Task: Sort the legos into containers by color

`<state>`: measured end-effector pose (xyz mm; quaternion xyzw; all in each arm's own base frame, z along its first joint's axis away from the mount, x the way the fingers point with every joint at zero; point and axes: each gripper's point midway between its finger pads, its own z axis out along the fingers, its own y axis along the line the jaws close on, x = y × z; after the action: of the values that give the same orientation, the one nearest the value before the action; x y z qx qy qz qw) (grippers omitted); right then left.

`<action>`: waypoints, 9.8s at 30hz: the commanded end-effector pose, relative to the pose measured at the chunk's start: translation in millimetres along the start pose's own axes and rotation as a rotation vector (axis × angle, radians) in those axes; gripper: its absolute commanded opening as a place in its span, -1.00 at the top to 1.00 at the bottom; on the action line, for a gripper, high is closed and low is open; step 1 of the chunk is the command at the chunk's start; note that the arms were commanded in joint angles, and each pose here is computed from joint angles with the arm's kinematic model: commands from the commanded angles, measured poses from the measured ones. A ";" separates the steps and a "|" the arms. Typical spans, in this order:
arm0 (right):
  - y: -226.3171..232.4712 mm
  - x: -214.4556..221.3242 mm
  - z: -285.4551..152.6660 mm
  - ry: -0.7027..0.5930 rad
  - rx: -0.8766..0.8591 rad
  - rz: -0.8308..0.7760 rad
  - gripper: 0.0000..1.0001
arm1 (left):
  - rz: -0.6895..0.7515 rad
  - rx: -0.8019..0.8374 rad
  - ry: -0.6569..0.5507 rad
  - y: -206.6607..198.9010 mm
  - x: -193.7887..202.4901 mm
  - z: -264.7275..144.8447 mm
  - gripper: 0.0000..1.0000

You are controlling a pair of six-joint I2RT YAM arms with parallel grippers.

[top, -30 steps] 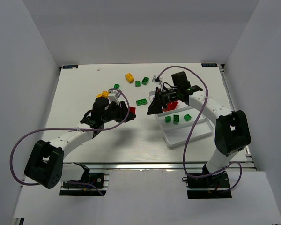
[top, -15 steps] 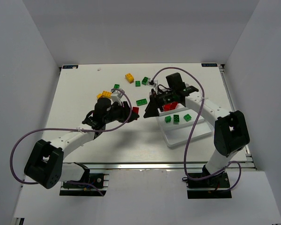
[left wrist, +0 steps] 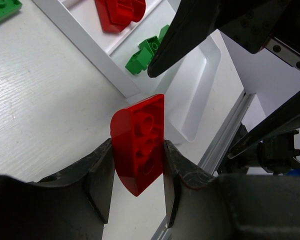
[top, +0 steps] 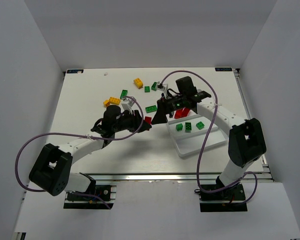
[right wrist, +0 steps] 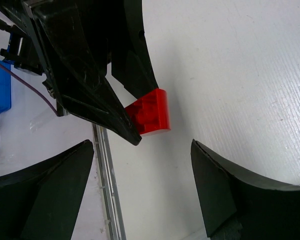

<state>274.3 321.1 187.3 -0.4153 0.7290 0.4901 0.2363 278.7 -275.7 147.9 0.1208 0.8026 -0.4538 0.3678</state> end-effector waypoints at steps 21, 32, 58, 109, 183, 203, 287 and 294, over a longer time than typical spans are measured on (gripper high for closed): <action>-5.8 -19.8 10.0 -0.048 0.016 0.124 -0.50 | 0.035 0.184 -0.024 -35.0 -2.5 -5.2 0.46; -5.4 -17.1 19.6 -0.039 -0.056 0.190 0.04 | 0.039 0.191 -0.024 -37.5 -4.2 -5.1 0.45; 3.9 -23.6 11.6 -0.055 -0.076 0.119 0.93 | 0.055 0.091 -0.065 -23.3 -17.1 -0.7 -0.58; -223.7 18.3 -213.5 -0.034 0.957 -0.073 -0.71 | -0.096 -1.201 0.142 213.9 -60.8 -104.4 -0.48; -111.6 -19.7 -215.4 -0.331 0.564 -0.158 0.63 | 0.140 0.130 0.355 -76.6 3.0 230.4 -0.16; -110.7 -19.1 -223.4 -0.342 0.555 -0.167 -0.06 | 0.162 -0.201 0.116 -26.6 -83.4 169.4 0.75; -108.2 -6.0 -172.9 -0.265 0.428 -0.201 -0.27 | -0.427 -1.098 0.052 271.4 -86.6 -47.1 -0.30; -106.6 -4.8 -172.8 -0.265 0.428 -0.201 -0.27 | -0.434 -1.073 0.044 271.0 -86.7 -41.8 0.23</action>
<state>379.2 144.8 198.6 -0.3538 0.7432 0.3424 0.4530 452.4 -70.3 33.7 -0.2461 0.9396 -0.0243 0.2369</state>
